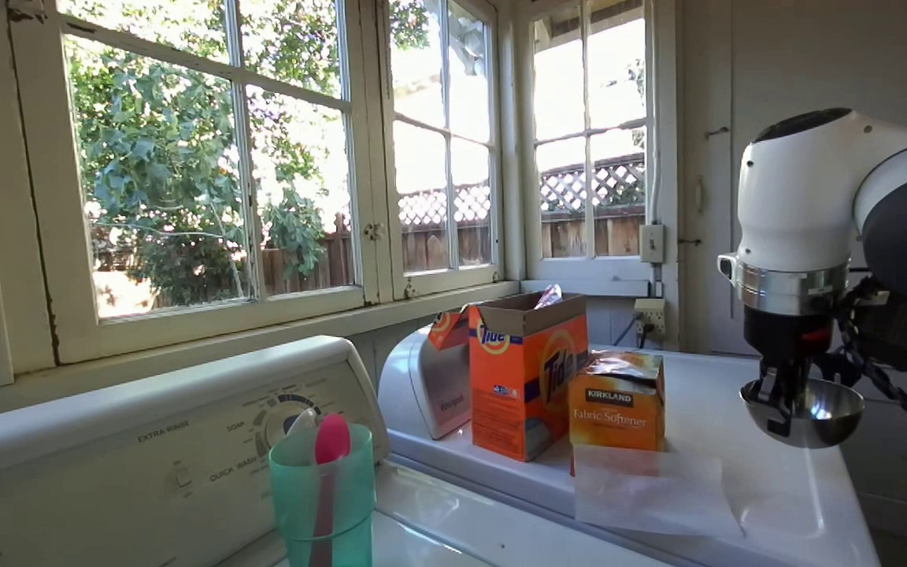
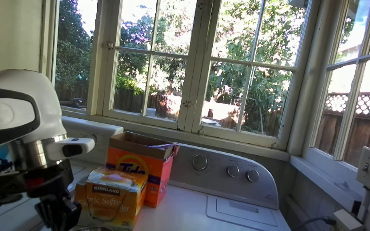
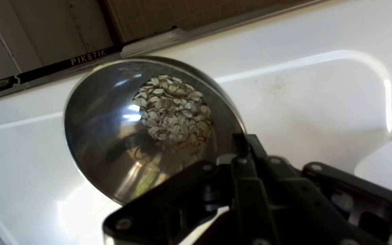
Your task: Move the silver bowl and blue cup to the washing machine on the right
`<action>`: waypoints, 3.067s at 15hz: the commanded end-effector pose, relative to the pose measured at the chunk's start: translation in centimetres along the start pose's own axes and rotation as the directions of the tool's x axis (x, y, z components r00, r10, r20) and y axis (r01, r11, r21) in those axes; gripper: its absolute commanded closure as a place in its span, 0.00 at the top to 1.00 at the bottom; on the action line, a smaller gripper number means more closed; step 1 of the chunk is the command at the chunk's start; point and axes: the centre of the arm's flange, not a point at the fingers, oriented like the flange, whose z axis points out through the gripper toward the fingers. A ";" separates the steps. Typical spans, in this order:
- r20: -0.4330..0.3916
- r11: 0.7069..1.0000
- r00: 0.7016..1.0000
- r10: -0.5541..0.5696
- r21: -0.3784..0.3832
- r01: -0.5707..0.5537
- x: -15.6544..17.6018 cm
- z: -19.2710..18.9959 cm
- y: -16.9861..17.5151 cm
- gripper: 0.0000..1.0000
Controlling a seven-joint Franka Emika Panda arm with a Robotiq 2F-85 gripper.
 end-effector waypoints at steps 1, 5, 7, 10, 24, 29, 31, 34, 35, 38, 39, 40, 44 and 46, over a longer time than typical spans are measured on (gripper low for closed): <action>0.038 0.999 0.999 0.025 0.039 -0.026 1.4 1.7 0.8 0.01; 0.079 0.980 0.984 0.160 0.103 -0.168 3.9 4.6 4.9 0.01; 0.067 0.971 0.976 0.207 0.109 -0.213 5.3 5.6 6.5 0.01; 0.016 0.969 0.973 0.230 0.086 -0.230 8.5 5.7 8.5 0.01; -0.018 0.968 0.968 0.250 -0.009 -0.251 14.8 9.2 12.1 0.01; -0.063 0.948 0.946 0.317 0.045 -0.314 15.7 10.3 14.4 0.01; -0.049 0.935 0.935 0.350 0.073 -0.346 16.4 10.8 15.2 0.01; -0.060 0.924 0.924 0.378 0.078 -0.373 18.4 10.2 16.7 0.01; -0.067 0.925 0.923 0.378 0.076 -0.373 19.3 9.9 17.1 0.01; -0.065 0.944 0.943 0.326 0.085 -0.320 21.6 9.3 16.8 0.01; -0.054 0.954 0.954 0.296 0.074 -0.292 22.3 9.2 16.3 0.01; -0.042 0.962 0.963 0.268 0.062 -0.265 22.9 9.1 15.7 0.01; -0.017 0.979 0.980 0.200 0.037 -0.199 24.4 9.4 14.4 0.01; -0.017 0.983 0.984 0.180 0.037 -0.179 24.9 10.0 14.2 0.01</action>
